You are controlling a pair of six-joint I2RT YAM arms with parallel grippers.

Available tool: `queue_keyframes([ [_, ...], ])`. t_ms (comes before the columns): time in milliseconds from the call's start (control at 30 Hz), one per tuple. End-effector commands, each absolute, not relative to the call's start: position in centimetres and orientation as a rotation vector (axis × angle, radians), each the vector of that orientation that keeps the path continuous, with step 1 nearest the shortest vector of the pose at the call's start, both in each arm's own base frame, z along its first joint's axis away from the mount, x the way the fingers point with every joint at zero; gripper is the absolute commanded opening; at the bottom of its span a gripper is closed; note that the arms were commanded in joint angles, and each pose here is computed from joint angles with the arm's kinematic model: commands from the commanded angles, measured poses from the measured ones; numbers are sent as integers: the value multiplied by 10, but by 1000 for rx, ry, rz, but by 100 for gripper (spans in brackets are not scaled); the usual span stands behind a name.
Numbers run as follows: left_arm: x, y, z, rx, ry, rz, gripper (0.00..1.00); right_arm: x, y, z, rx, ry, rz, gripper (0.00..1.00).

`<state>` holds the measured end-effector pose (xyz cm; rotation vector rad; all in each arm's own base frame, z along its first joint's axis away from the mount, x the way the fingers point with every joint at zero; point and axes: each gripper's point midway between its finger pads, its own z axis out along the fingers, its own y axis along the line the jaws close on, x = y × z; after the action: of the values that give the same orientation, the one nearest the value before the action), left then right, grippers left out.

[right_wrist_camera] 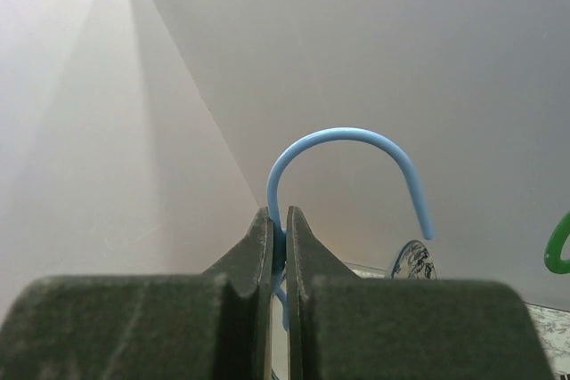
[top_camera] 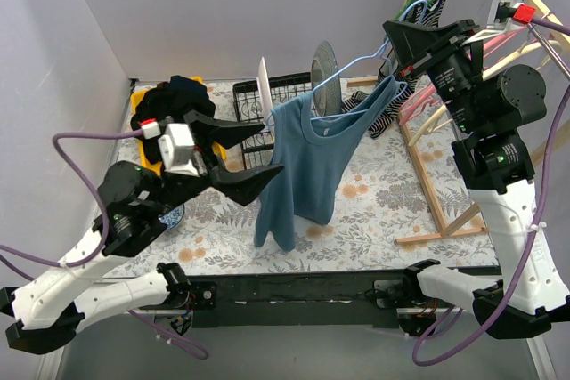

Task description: Remove the tank top from the hanger

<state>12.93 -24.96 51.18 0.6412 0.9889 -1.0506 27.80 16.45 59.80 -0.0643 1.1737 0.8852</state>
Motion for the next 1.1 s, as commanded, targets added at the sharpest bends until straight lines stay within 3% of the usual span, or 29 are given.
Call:
queue_keyframes([
  [0, 141, -277, 471, 718, 1118, -1059, 81, 255, 148, 650, -14, 997, 928, 1],
  [200, 163, -296, 447, 762, 1199, -978, 62, 254, 146, 648, 8, 995, 934, 1],
  [233, 165, -296, 448, 758, 1200, -970, 40, 255, 144, 648, 14, 994, 925, 1],
  [267, 167, -296, 446, 765, 1204, -957, 24, 255, 144, 647, 13, 994, 923, 1],
  [367, 167, -291, 451, 750, 1196, -945, 0, 256, 141, 641, 13, 1001, 892, 1],
  [733, 145, -219, 497, 582, 1128, -891, 0, 267, 137, 591, 6, 1086, 793, 1],
  [1067, 122, -186, 524, 513, 1053, -934, 0, 275, 127, 581, 40, 1108, 723, 1],
])
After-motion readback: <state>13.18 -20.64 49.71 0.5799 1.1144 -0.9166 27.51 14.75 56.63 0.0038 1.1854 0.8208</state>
